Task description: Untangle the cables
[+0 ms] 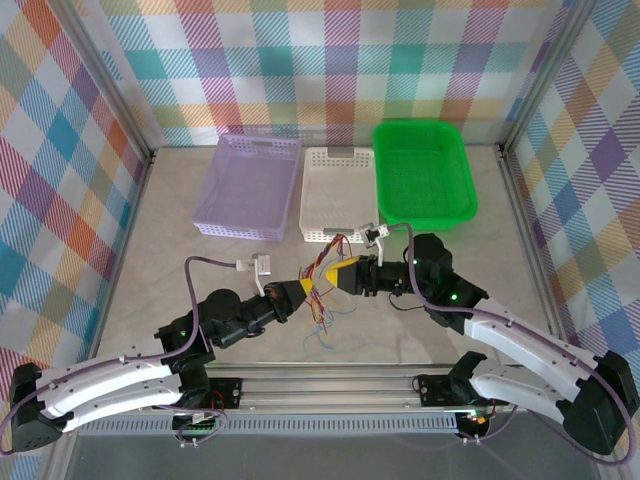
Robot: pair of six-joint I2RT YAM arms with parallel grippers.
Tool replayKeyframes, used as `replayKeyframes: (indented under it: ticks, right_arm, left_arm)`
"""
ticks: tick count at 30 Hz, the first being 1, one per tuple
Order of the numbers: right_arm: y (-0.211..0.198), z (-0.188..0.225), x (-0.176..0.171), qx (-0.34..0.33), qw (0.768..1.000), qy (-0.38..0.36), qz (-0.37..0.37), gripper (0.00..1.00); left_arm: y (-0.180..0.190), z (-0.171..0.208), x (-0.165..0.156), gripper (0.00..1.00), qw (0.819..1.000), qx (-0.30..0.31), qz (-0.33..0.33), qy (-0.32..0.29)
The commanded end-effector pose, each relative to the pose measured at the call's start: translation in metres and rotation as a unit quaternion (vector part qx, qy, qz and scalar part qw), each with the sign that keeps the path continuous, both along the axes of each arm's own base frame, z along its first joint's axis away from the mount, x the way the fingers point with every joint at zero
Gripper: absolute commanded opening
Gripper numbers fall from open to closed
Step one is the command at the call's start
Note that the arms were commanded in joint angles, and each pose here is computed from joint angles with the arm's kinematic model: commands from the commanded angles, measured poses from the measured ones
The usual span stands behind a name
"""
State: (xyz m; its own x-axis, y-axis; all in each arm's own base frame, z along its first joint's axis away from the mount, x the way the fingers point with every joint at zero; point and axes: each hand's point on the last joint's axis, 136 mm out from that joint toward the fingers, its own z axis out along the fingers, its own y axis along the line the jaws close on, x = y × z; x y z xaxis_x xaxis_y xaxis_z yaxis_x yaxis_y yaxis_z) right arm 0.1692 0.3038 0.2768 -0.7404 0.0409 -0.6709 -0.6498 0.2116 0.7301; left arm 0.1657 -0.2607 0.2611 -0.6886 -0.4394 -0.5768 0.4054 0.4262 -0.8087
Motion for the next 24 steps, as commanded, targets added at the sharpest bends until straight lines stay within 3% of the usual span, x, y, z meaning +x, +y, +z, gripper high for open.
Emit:
replayKeyframes:
  ticks: [1,18,24]
  right_arm:
    - [0.006,0.014,-0.001,0.034,0.999,-0.006,0.016,0.38]
    - [0.026,-0.003,-0.002,0.006,1.000,-0.006,0.028,0.35]
    - [0.028,-0.006,-0.003,-0.006,1.000,-0.011,0.028,0.29]
  left_arm:
    - [-0.001,0.008,0.004,0.00,1.000,-0.016,0.006,-0.005]
    - [-0.007,0.007,0.008,0.00,1.000,-0.008,0.009,-0.001]
    - [-0.007,0.008,0.008,0.00,1.000,-0.009,0.011,-0.001]
